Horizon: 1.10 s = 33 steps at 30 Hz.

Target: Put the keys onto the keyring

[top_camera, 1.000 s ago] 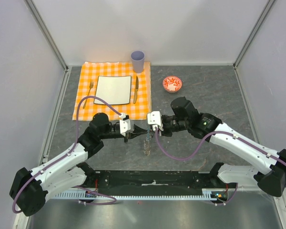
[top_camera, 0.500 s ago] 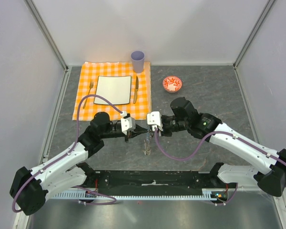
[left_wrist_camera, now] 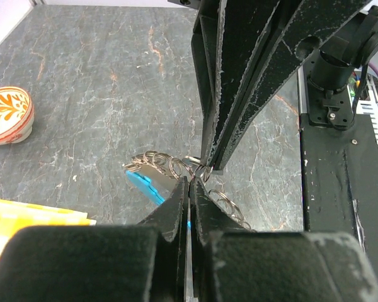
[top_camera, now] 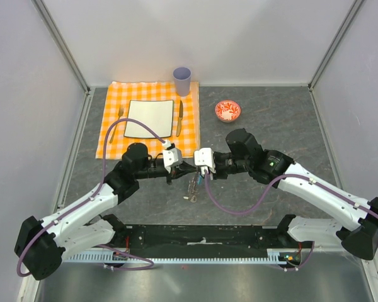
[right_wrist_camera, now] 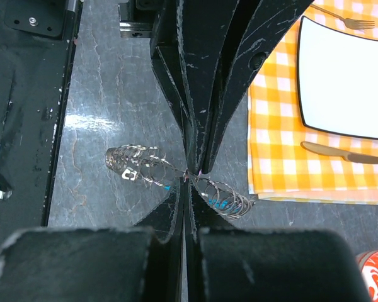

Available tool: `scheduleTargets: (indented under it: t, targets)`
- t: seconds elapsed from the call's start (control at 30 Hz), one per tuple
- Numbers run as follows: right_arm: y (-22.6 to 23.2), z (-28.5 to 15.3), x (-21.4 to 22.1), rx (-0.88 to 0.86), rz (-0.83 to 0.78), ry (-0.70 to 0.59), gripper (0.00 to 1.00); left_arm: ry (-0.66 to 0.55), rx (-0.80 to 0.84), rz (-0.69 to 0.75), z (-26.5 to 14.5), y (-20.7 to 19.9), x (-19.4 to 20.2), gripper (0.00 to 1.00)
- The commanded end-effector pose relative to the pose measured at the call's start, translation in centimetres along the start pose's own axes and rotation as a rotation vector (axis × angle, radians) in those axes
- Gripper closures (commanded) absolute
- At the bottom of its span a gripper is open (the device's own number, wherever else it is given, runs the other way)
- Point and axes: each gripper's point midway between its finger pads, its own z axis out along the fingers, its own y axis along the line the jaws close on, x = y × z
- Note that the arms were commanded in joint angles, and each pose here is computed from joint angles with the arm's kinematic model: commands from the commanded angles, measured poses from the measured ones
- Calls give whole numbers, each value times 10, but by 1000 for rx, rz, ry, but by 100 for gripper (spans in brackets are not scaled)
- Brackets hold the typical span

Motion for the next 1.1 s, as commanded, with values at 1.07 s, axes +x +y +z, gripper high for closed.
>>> scheduleTargets:
  t: [1.07]
  targets:
    - [18,14,-24,-8,38,-248,100,-434,-182,-46,-25,9,-64,98]
